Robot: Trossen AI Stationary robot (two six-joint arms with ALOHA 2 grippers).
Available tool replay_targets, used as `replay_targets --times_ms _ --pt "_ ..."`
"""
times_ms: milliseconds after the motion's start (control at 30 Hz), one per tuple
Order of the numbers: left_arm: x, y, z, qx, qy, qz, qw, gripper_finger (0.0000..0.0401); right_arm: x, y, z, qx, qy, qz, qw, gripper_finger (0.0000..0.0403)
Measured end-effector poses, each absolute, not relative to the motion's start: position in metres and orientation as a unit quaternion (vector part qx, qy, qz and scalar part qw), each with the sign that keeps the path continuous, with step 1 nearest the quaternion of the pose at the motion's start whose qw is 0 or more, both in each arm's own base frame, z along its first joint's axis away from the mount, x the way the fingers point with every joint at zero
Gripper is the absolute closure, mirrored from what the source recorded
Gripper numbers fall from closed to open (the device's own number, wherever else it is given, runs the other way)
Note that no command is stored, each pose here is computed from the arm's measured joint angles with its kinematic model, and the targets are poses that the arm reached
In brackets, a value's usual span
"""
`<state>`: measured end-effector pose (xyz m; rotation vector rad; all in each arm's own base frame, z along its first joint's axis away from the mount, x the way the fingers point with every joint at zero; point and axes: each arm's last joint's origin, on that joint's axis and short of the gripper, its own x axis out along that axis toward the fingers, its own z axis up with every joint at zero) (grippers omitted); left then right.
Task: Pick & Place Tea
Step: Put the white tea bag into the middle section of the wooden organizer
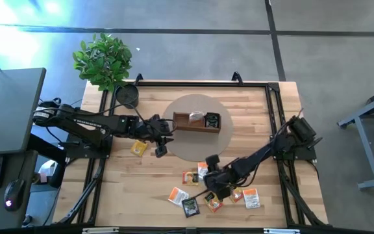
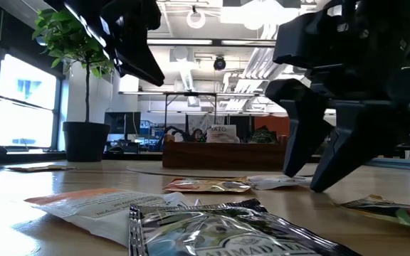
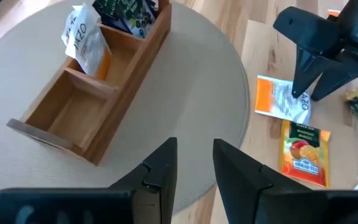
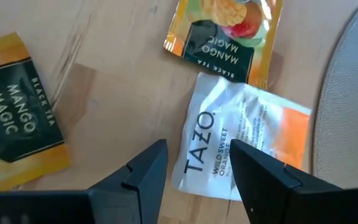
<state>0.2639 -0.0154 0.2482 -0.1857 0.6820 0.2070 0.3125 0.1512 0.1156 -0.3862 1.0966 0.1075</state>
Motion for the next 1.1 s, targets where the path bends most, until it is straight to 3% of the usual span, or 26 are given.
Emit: replay_targets --times_ms 200,500,833,1100 --pt "0.264 -0.016 0.248 -0.095 0.335 0.091 0.933 0.0299 0.312 0.149 0.115 -0.176 0.525 0.059 0.830 0.0268" --pt "0.264 -0.016 0.248 -0.095 0.335 0.091 0.933 0.0299 0.314 0.144 0.117 -0.180 0.531 0.108 0.821 0.0394" --pt "0.264 -0.016 0.248 -0.095 0.334 0.090 0.934 0.0299 0.303 0.136 0.164 -0.233 0.487 0.096 0.836 0.0398" --pt "0.277 -0.019 0.238 -0.109 0.335 0.054 0.934 0.0299 0.304 0.129 0.171 -0.236 0.481 0.076 0.841 0.0387"
